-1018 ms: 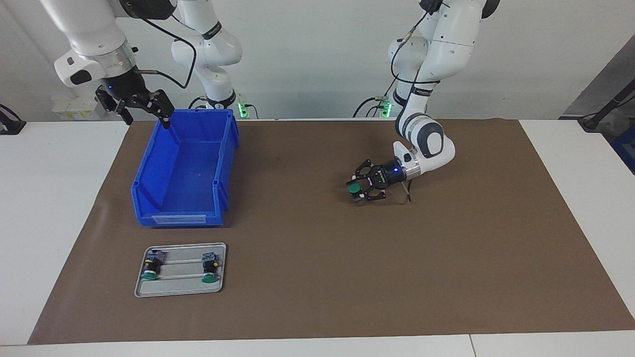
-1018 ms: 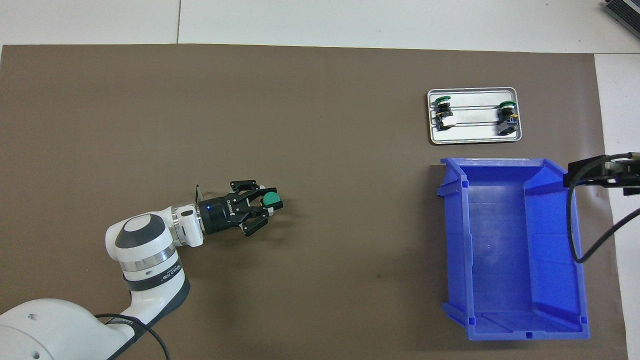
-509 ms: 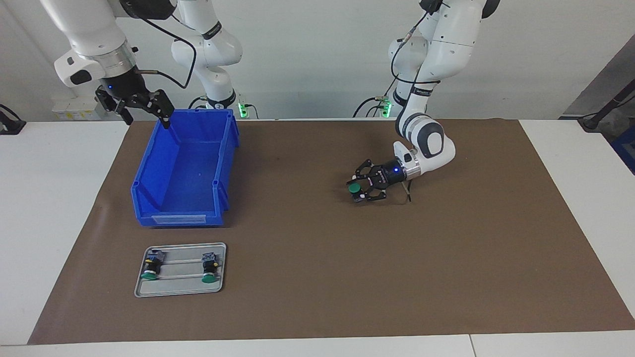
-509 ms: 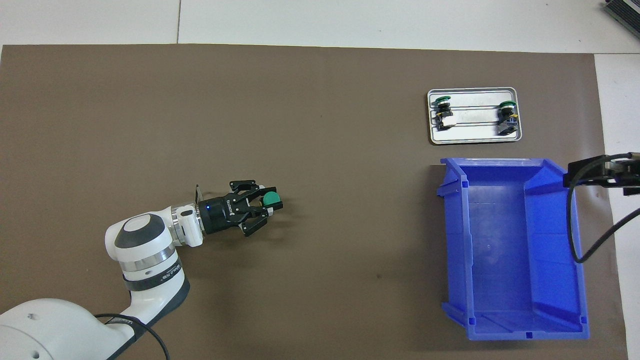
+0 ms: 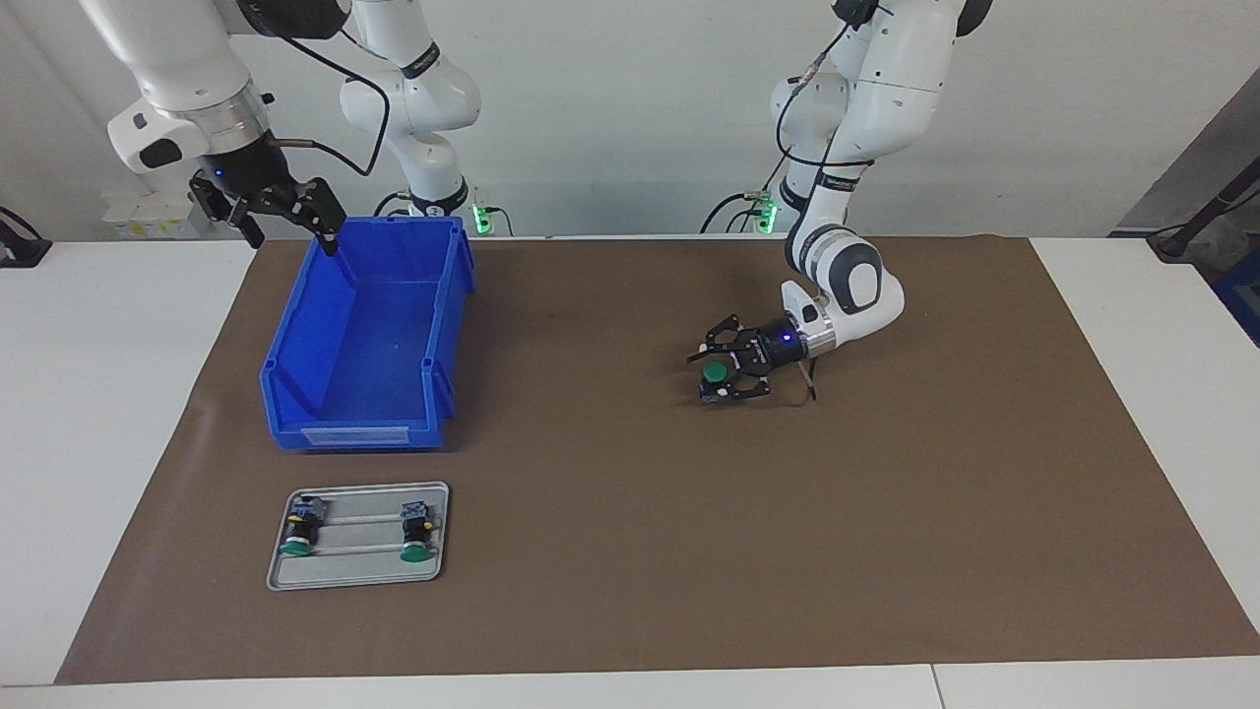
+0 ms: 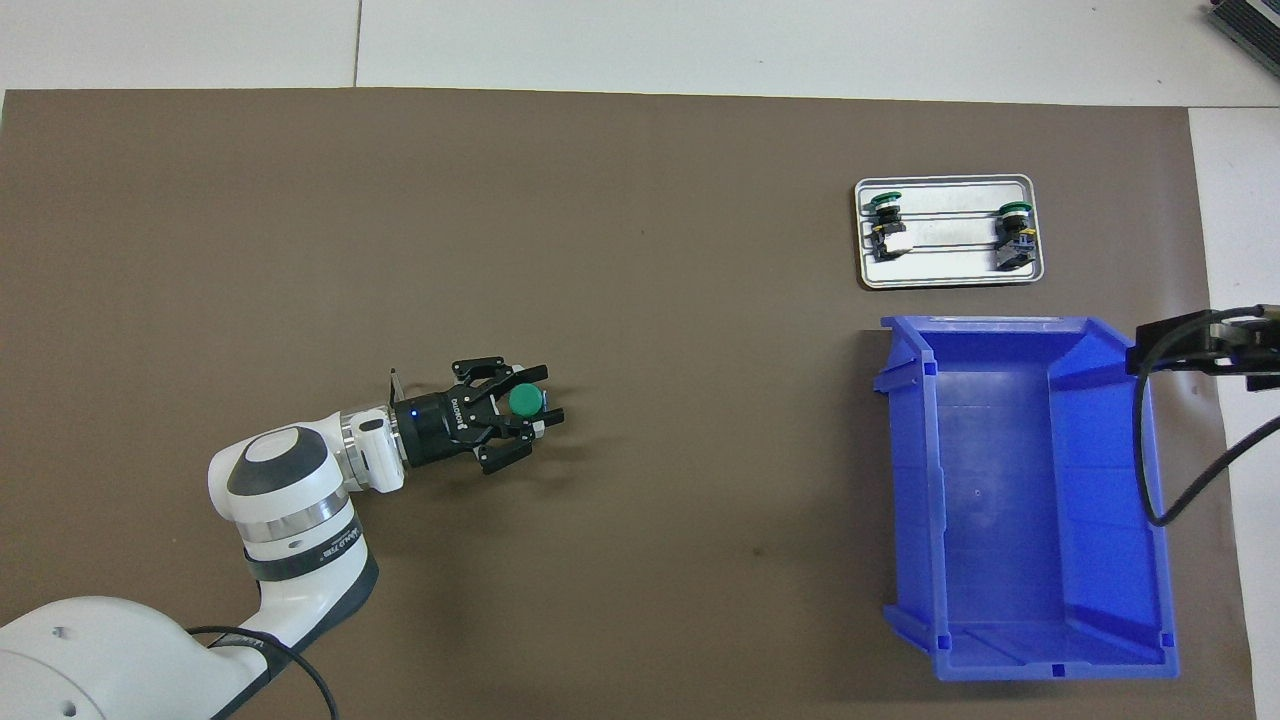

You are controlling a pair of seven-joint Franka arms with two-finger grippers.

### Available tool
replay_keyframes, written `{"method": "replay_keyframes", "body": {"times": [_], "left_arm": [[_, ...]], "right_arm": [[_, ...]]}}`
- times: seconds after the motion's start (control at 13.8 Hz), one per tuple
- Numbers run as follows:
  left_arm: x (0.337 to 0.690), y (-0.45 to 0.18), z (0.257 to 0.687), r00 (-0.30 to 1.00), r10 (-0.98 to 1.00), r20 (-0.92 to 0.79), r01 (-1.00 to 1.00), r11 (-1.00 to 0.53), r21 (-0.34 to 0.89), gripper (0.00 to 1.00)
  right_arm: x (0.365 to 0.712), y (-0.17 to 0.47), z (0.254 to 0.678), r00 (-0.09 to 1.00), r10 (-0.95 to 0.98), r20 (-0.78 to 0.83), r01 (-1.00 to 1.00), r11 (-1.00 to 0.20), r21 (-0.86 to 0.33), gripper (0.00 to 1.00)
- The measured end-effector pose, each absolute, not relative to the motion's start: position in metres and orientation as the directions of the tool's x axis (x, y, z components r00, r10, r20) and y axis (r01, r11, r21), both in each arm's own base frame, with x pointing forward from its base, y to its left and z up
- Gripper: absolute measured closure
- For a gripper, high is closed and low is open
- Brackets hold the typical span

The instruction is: Place and press button with both arms

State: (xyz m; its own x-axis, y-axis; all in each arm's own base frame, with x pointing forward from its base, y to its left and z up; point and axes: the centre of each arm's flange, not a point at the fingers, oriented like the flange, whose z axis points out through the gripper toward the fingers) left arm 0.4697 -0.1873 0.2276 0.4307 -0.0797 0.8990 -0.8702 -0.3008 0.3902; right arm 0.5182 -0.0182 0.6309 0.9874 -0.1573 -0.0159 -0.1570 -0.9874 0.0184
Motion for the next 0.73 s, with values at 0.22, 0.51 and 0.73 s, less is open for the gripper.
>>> {"method": "replay_keyframes", "body": {"times": [0.22,0.51,0.73], "left_arm": [[0.483,-0.186,0.24,0.413,-0.065,0.909,-0.875,-0.307,0.375,0.33],[0.518,-0.191,0.277,0.438,-0.021,0.899,-0.85,-0.334,0.407,0.33],[0.541,-0.207,0.317,0.498,-0.032,0.866,-0.788,-0.434,0.437,0.33]], "right_arm": [[0.518,-0.018,0.631,0.987,-0.157,-0.016,-0.157,-0.987,0.018,0.0],[0.518,-0.018,0.631,0.987,-0.157,-0.016,-0.157,-0.987,0.018,0.0],[0.518,-0.018,0.631,0.987,-0.157,-0.016,-0.157,-0.987,0.018,0.0]]}}
